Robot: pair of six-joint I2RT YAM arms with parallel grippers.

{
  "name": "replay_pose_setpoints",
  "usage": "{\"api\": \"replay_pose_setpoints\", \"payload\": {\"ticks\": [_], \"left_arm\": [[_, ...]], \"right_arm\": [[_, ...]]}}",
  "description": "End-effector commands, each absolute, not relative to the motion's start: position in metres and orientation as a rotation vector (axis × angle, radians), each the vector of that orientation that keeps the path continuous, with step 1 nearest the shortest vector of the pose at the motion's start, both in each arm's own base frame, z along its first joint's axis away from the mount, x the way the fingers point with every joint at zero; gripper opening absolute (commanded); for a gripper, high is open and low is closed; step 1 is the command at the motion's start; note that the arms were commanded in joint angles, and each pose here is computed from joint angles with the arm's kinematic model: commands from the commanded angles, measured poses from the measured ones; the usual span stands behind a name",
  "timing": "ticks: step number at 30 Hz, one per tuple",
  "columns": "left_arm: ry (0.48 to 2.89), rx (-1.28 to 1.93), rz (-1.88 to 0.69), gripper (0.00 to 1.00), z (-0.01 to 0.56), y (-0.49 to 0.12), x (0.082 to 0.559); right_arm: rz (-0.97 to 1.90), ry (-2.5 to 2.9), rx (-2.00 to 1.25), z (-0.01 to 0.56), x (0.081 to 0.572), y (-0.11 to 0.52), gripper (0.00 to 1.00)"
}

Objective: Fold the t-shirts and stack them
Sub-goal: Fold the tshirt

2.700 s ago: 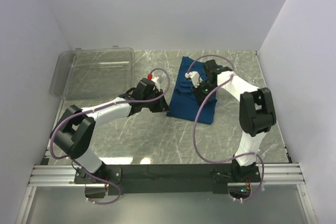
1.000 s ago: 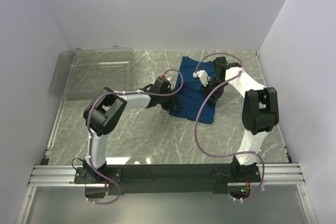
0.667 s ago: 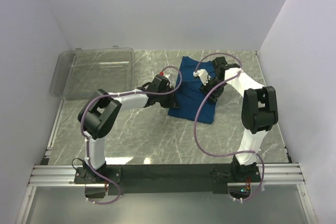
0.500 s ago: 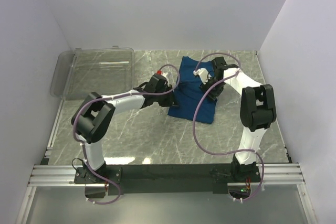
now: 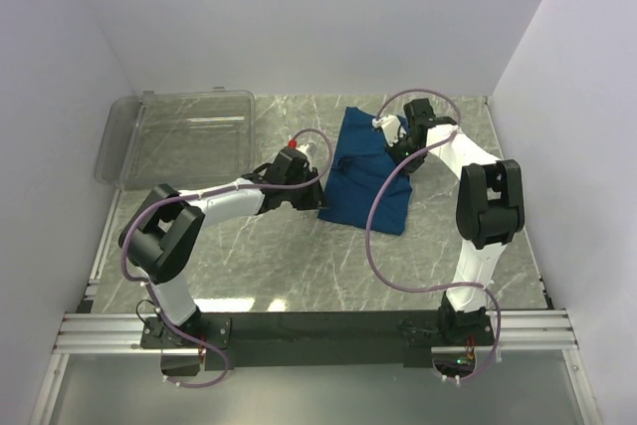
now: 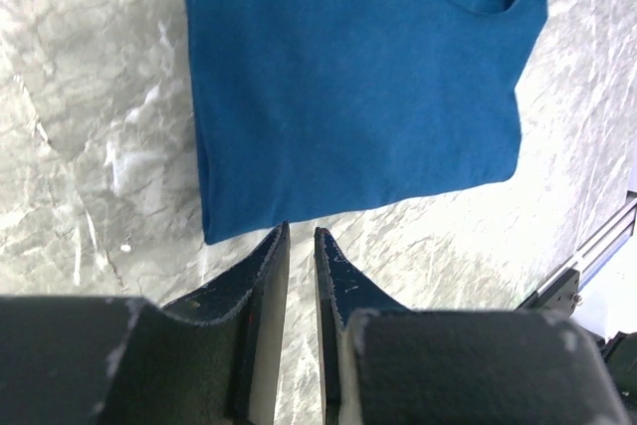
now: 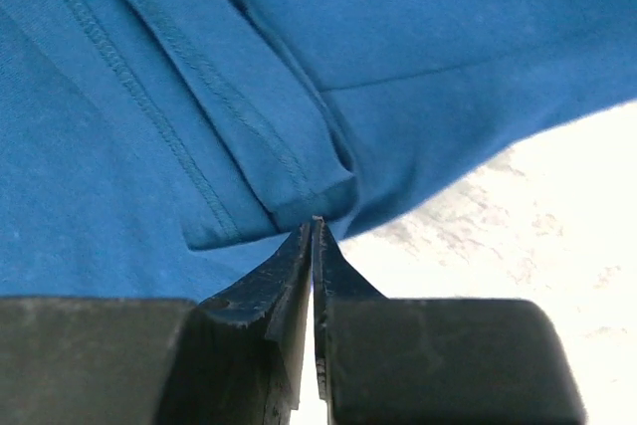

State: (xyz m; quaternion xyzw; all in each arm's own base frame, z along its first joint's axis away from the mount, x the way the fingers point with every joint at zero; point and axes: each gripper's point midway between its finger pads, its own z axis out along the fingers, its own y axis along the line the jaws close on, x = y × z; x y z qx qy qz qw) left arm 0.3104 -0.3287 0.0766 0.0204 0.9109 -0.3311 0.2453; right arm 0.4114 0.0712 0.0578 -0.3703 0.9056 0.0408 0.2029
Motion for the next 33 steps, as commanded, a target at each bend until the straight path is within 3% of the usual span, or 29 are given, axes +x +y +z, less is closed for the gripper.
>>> {"api": "replay_pose_setpoints", "payload": {"ticks": [1, 7, 16, 29, 32, 33], "left_arm": [[2.436, 0.068, -0.913, 0.22, 0.092, -0.325, 0.311], [2.427, 0.075, -0.913, 0.25, 0.095, -0.323, 0.307], [2.403, 0.048, -0.921, 0.28, 0.101, -0.318, 0.306], [2.407, 0.032, -0.937, 0.28, 0.096, -0.316, 0.299], [2.406, 0.031, -0.939, 0.28, 0.095, -0.316, 0.299], [2.408, 0.029, -0.939, 0.28, 0.095, -0.316, 0.299]], "right_arm": [[0.123, 2.479, -0.928, 0.081, 0.434, 0.065, 0.11], [0.256, 2.502, -1.021, 0.076, 0.405, 0.074, 0.4], [0.262, 2.558, -0.997, 0.057, 0.4, 0.074, 0.46], [0.308, 2.591, -1.026, 0.047, 0.39, 0.078, 0.31], [0.311, 2.594, -1.016, 0.045, 0.391, 0.079, 0.17], [0.314, 2.594, -1.015, 0.045, 0.391, 0.079, 0.08]]}}
